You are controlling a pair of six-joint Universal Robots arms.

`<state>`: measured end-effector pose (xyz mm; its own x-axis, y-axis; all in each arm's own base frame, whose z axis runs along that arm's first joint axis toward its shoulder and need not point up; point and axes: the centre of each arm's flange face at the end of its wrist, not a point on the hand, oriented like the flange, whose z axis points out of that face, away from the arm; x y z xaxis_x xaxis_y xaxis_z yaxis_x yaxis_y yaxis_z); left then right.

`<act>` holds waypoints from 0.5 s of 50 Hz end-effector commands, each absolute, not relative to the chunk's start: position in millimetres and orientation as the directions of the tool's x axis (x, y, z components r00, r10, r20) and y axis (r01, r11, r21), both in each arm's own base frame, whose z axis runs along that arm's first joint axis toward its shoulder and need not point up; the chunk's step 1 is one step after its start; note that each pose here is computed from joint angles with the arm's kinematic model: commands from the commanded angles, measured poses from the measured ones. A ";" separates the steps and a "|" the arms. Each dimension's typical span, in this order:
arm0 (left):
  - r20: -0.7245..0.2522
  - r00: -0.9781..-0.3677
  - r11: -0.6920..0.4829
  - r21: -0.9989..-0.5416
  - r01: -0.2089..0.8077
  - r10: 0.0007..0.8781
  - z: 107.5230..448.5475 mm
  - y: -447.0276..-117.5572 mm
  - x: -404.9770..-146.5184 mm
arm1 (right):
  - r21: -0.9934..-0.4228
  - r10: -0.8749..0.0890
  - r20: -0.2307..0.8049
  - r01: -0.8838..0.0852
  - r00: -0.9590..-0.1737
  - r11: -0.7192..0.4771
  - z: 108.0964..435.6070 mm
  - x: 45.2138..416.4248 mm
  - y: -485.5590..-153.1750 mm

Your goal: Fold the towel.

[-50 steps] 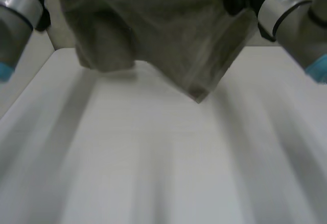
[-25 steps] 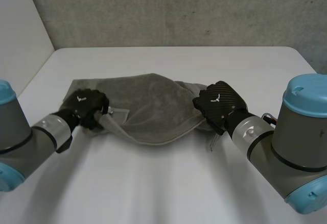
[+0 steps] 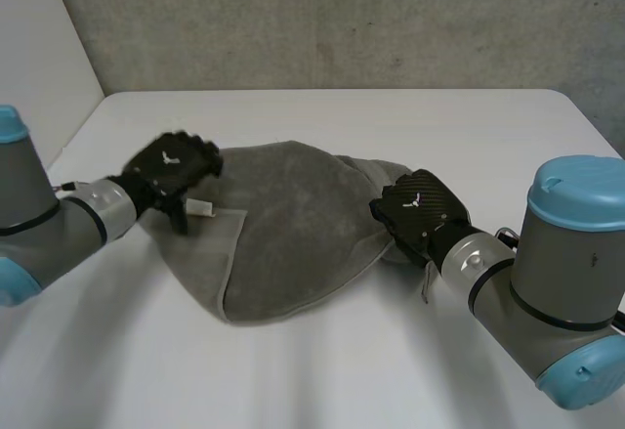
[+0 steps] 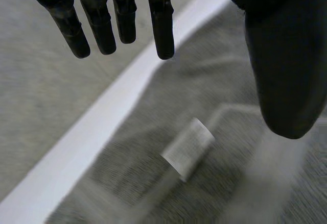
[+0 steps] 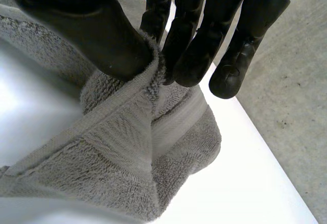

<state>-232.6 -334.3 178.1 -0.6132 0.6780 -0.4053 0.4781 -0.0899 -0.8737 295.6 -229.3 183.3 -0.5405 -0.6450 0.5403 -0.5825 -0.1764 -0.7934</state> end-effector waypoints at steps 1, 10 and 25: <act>-0.438 -0.488 -0.092 -0.807 0.583 0.755 152.1 -330.6 -237.5 | -0.798 -0.651 0.527 -0.581 -0.546 -0.159 180.1 293.5 -228.9; -0.424 -0.411 -0.146 -0.817 0.557 0.807 141.7 -330.9 -251.5 | -0.796 -0.660 0.520 -0.588 -0.543 -0.143 173.4 292.9 -228.7; -0.354 -0.383 -0.086 -0.820 0.566 0.853 138.8 -341.7 -267.1 | -0.791 -0.672 0.512 -0.600 -0.535 -0.125 164.3 292.3 -227.8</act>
